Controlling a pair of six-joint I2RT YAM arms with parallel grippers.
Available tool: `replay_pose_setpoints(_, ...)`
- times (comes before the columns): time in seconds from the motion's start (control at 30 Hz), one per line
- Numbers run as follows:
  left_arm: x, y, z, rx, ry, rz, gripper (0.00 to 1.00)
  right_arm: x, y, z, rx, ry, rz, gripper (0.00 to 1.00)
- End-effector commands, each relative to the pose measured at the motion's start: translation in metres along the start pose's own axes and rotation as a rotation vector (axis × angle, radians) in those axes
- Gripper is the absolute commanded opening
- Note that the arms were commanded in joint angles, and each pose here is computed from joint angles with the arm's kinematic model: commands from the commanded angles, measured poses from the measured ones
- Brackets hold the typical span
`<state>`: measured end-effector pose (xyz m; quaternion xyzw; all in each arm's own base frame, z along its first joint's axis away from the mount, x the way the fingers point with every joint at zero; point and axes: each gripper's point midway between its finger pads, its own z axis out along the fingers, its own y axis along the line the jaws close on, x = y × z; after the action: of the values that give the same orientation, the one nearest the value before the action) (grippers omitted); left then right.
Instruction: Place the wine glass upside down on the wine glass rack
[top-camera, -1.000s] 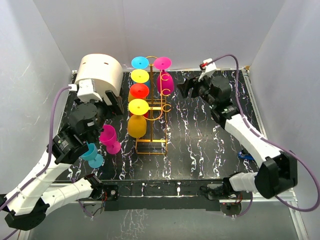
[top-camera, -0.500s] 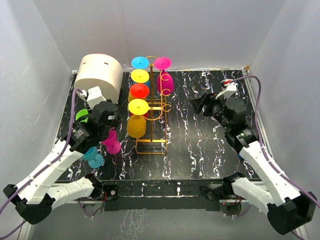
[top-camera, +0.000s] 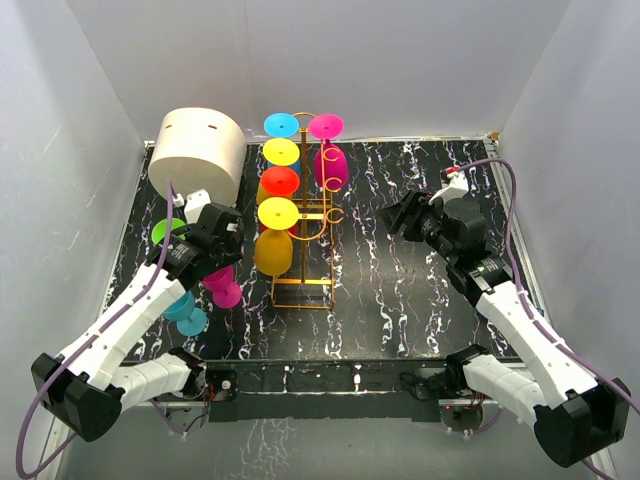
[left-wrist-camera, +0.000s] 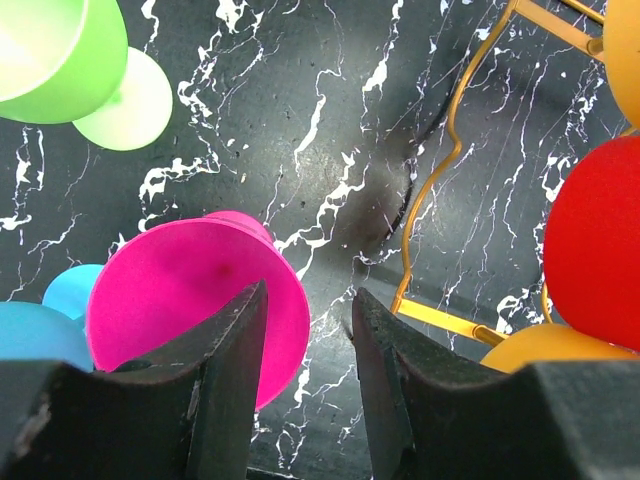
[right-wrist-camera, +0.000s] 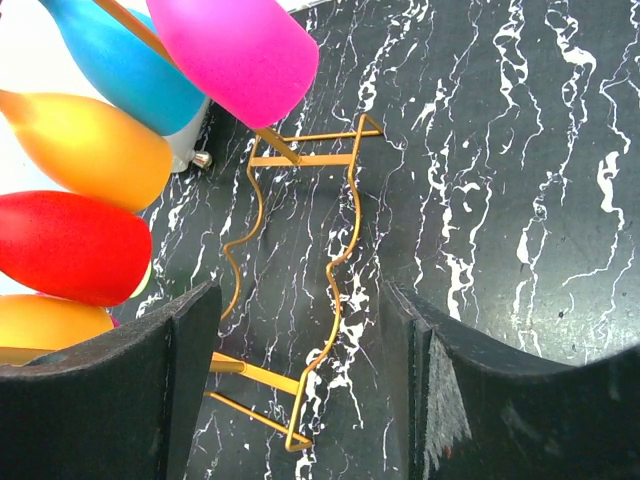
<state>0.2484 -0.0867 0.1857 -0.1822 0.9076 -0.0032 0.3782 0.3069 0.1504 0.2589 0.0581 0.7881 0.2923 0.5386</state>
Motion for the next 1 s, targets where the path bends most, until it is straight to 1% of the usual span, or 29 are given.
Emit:
replay_pose_setpoints(0.0,0.011,0.003,0.009,-0.009,0.033,0.004,0.38,-0.007,0.007,0.001,-0.025,-0.02,0.027,0.61)
replay_pose_setpoints(0.1,0.016,0.004,0.017,-0.022,0.046,0.011,0.35,-0.007,0.008,0.0,-0.025,-0.018,0.029,0.61)
replay_pose_setpoints(0.17,0.017,0.005,0.023,-0.032,0.049,0.022,0.31,-0.008,0.009,-0.001,-0.026,-0.017,0.029,0.61)
replay_pose_setpoints(0.3,0.016,0.007,0.028,-0.05,0.041,0.03,0.17,-0.011,0.01,-0.003,-0.023,-0.024,0.029,0.61)
replay_pose_setpoints(0.43,0.006,0.006,0.025,-0.042,0.004,0.019,0.0,-0.014,0.011,-0.006,-0.024,-0.034,0.034,0.61)
replay_pose_setpoints(0.67,-0.021,0.006,0.007,-0.037,-0.067,0.038,0.0,-0.027,0.023,-0.015,-0.067,-0.071,0.04,0.62)
replay_pose_setpoints(0.8,-0.051,-0.003,-0.017,0.035,-0.148,0.028,0.0,-0.031,0.025,-0.018,-0.077,-0.099,0.049,0.62)
replay_pose_setpoints(0.97,-0.097,0.001,-0.057,0.055,-0.292,-0.014,0.0,-0.037,0.026,-0.024,-0.075,-0.132,0.08,0.62)
